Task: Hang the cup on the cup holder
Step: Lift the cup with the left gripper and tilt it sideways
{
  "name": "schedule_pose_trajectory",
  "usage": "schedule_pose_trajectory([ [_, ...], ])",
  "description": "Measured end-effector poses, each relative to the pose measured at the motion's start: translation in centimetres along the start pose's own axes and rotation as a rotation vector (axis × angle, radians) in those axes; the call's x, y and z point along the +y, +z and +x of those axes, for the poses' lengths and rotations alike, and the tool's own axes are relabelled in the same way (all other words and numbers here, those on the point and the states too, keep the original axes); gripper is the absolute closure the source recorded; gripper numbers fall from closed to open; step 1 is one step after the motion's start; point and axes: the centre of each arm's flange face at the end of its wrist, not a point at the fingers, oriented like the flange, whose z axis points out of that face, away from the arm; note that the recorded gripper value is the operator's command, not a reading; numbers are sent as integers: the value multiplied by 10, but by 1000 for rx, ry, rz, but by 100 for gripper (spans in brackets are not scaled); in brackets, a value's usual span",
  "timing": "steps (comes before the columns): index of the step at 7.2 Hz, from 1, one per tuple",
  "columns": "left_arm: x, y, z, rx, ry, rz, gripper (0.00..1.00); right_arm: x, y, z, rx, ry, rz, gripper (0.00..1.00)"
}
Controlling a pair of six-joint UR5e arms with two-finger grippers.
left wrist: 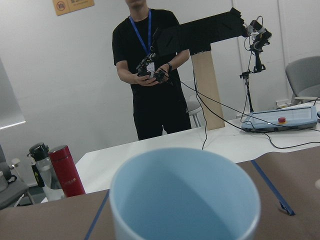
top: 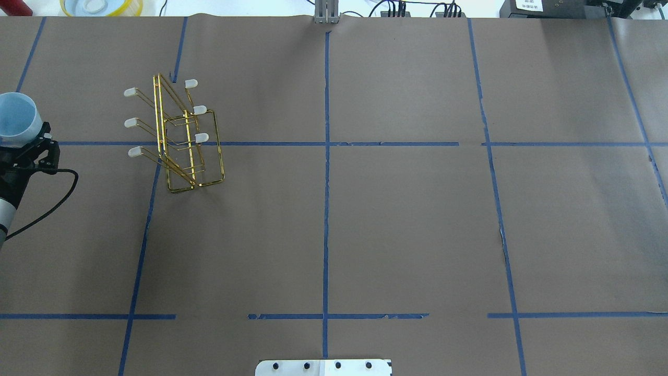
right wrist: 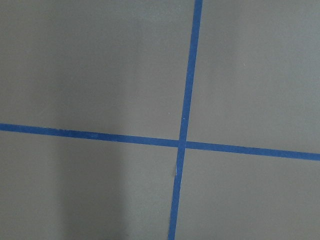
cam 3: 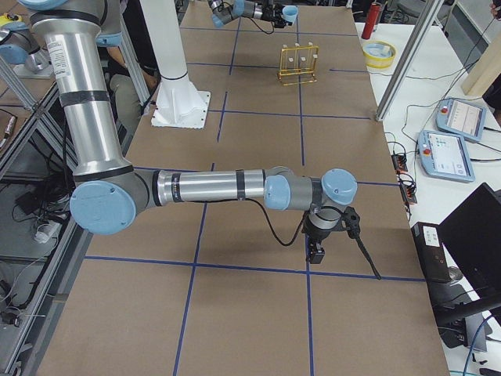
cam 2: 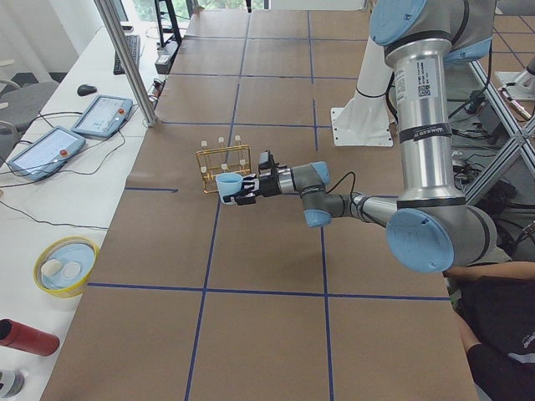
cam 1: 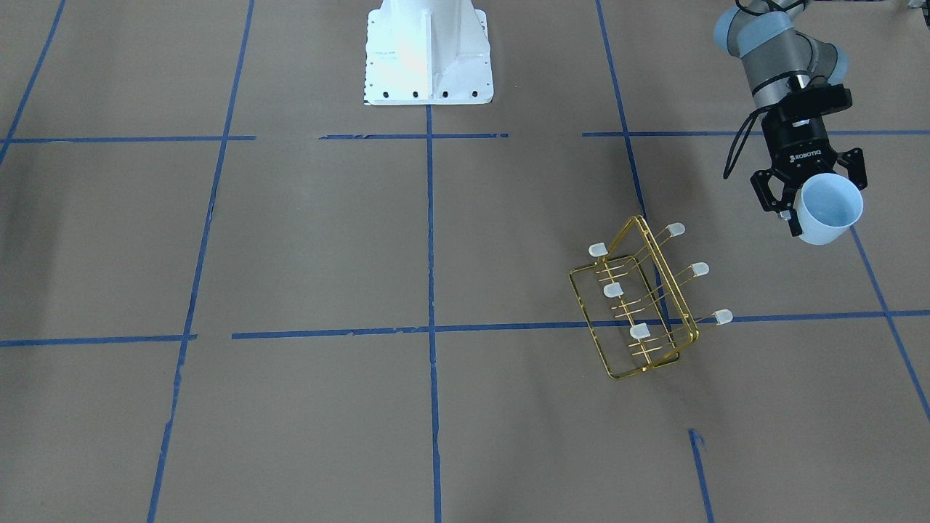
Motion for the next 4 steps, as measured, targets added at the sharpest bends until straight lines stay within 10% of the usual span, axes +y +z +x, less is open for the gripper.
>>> schedule_pose_trajectory([
  [4,-54,-6,5,-47,465,-12,100,0,0,0,0,0,0,0],
])
